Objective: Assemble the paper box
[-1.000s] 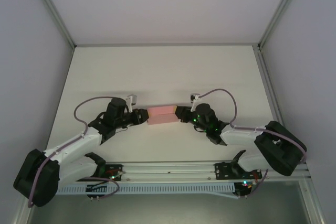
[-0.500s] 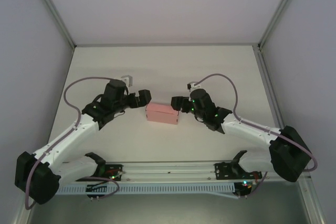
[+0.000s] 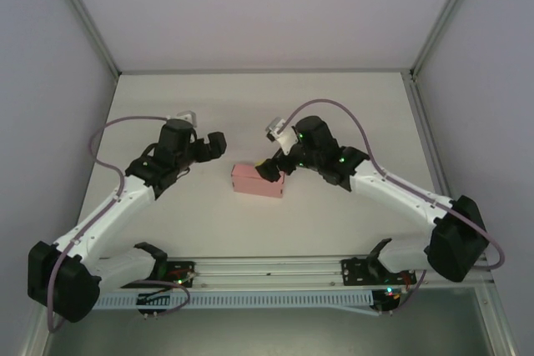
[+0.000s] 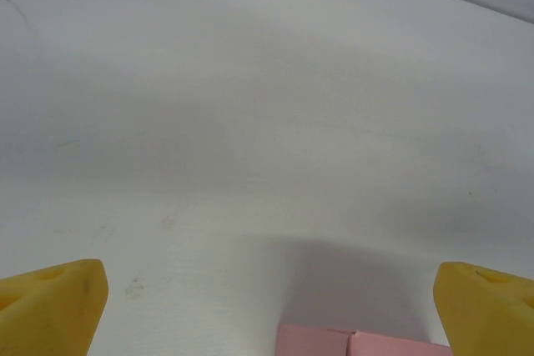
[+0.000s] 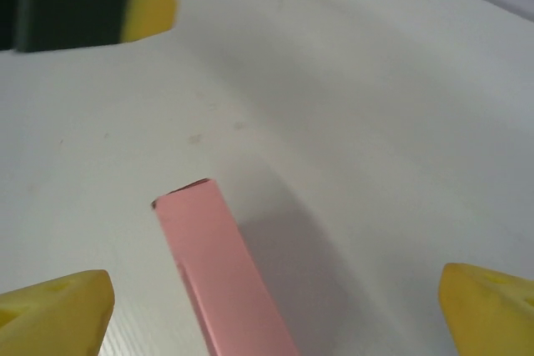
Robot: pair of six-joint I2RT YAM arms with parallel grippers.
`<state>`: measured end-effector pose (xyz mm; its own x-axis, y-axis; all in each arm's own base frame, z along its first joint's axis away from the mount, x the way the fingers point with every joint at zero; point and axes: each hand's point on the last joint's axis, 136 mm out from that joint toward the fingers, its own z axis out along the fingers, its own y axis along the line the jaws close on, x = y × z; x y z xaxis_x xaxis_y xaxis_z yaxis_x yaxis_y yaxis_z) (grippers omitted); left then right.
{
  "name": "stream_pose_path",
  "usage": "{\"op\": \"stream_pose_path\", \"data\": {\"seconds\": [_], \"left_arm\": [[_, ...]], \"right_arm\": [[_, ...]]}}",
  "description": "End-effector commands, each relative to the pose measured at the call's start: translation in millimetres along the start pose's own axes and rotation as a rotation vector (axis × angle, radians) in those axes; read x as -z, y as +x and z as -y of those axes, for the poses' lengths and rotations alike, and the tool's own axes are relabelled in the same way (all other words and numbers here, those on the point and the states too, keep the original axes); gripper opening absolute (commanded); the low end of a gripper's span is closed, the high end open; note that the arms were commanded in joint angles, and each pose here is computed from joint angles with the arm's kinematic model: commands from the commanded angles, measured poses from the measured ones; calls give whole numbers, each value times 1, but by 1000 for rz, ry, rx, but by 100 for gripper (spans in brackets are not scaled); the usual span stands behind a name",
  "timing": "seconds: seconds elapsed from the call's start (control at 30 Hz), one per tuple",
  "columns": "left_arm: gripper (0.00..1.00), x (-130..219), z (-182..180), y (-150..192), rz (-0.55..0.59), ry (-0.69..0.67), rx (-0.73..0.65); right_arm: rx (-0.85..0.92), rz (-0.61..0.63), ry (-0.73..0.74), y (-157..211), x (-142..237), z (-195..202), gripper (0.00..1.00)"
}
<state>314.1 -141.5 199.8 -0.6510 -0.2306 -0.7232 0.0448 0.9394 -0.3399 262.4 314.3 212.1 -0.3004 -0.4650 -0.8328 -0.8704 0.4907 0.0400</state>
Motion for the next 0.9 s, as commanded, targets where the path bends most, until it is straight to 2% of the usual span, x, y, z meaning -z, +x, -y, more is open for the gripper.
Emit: {"op": "stream_pose_path", "data": {"seconds": [0.0,0.17,0.3,0.87], "left_arm": [[100,7,-6,-10,43,-19,-23],[100,8,-14,-8,45,-38,-30],[100,7,-20,-5,34,-51,-23],[100,1,-27,8,3,-54,-26]], "right_arm": [[196,-151,-194,26,-6,-29,100],[255,-313,-262,45,-26,-37,100],[290,-421,-245,59,-43,-33,100],[331,-610,-288,89,-78,-35,100]]}}
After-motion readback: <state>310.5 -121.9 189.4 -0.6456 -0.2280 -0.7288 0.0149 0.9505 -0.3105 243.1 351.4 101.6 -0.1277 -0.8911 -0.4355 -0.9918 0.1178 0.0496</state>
